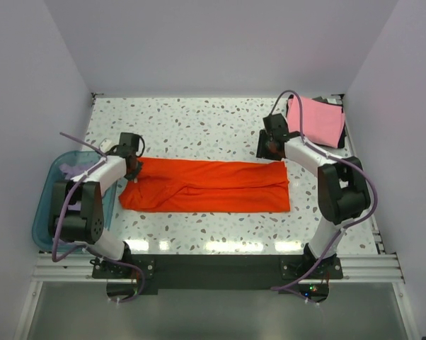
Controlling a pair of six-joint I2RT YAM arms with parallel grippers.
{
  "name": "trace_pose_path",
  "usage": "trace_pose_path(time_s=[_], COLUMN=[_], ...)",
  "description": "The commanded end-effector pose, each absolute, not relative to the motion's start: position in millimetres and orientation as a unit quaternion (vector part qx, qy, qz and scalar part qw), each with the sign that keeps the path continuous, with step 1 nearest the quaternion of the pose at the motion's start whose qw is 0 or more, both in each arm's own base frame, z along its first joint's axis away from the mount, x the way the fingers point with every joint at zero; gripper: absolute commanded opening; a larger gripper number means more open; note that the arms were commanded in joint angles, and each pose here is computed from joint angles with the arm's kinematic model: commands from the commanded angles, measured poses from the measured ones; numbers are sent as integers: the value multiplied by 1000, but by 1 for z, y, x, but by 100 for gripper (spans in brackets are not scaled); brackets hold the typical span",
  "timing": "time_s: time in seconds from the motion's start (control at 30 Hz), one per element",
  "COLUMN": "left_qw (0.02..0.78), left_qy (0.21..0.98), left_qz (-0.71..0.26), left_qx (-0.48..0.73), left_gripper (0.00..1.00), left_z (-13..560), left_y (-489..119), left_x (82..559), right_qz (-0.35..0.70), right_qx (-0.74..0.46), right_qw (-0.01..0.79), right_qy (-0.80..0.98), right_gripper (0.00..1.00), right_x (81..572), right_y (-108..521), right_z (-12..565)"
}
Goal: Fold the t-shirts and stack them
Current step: Fold the tshirt
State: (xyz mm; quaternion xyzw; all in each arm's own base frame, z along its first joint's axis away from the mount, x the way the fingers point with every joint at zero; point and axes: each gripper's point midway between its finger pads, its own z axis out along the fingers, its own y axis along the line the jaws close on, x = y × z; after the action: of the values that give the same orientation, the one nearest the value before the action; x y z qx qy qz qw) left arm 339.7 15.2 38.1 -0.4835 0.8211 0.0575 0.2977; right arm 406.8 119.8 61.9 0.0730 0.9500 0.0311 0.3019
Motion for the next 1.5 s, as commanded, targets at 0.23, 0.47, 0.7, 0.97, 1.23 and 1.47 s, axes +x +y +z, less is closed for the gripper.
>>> trace_pose_path(time_s=[0.23, 0.47, 0.7, 0.97, 1.23, 1.47], left_qw=[361, 389, 321, 275, 287, 373], left_qy=[819, 819, 839, 851, 887, 900], left_qz=[18, 7, 13, 60, 39, -70], left_qx=[-446, -421, -439, -443, -359, -213], left_gripper=[45, 39, 19, 16, 12, 25], left_z=[100, 127, 69, 17, -1, 16], left_y=[16, -8, -41, -45, -74, -138], left_x=[360, 343, 330, 367, 479, 610], right_qz=[6, -5, -39, -48, 97, 241], right_qx=[38, -17, -34, 13, 67, 116], right_qw=[315, 294, 270, 223, 223, 250], right_qy=[948, 956, 961, 974, 968, 931], right_gripper=[52, 55, 54, 54, 54, 54], right_x=[419, 400, 382, 352, 293, 240], right_y=[115, 130, 135, 126, 157, 255], right_z=[74, 65, 43, 11, 9, 33])
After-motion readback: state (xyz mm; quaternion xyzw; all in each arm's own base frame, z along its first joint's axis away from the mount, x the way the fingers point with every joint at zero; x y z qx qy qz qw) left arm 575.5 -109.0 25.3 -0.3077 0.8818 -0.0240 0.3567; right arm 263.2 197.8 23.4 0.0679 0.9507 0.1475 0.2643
